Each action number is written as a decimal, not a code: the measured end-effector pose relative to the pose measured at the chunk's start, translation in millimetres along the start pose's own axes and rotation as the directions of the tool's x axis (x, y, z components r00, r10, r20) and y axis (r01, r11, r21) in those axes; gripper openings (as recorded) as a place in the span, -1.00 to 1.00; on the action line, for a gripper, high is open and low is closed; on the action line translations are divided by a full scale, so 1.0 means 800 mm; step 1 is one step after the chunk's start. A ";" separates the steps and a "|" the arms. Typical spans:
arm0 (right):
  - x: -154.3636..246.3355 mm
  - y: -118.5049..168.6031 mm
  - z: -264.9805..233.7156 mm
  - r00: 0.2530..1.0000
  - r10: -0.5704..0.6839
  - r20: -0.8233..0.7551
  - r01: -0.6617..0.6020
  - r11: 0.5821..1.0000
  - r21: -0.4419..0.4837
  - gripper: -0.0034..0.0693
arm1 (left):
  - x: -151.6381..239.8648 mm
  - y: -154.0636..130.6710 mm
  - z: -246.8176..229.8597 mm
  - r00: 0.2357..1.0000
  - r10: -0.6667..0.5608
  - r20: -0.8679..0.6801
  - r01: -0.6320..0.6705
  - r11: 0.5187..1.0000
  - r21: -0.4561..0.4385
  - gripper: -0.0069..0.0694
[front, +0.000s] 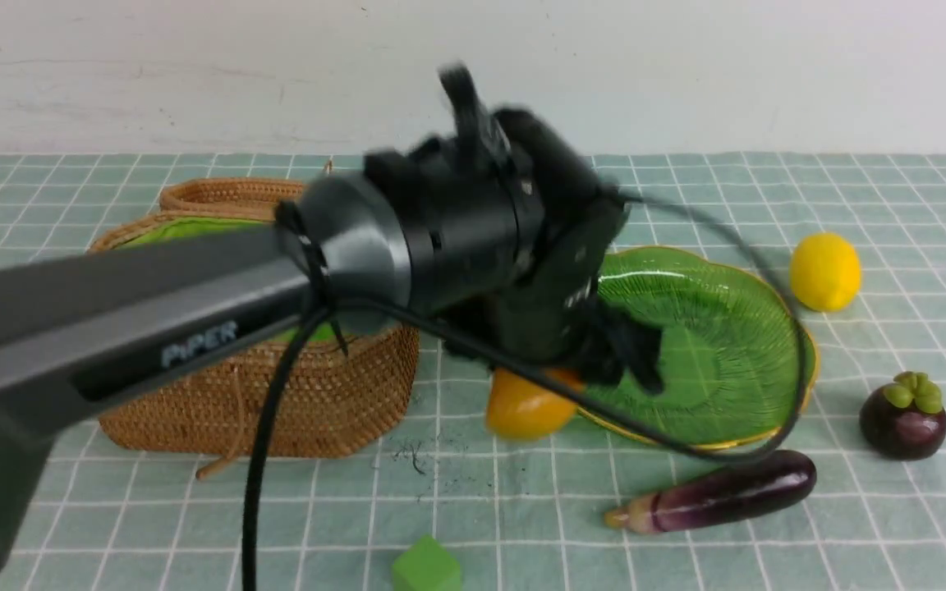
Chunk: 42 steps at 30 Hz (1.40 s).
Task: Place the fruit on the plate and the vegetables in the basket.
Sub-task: Grab the mango with your left arm and place it on the right plate, then use the left arm to grab a carrot and put it into the left basket
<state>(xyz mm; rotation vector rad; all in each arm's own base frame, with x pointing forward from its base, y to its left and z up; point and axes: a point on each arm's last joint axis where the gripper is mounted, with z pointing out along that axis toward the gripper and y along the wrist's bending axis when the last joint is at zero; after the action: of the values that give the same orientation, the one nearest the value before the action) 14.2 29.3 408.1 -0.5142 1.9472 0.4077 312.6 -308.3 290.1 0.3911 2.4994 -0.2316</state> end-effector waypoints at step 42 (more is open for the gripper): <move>-0.013 -0.009 0.034 0.993 0.090 -0.079 -0.091 0.996 -0.008 -0.46 | -0.053 0.023 0.009 0.961 0.276 -0.020 -0.276 0.961 -0.022 -0.85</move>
<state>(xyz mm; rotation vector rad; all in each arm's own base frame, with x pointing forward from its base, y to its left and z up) 42.7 38.3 406.1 -0.4562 2.0506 0.4625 355.9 -302.3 307.6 0.7265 2.4253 -0.0854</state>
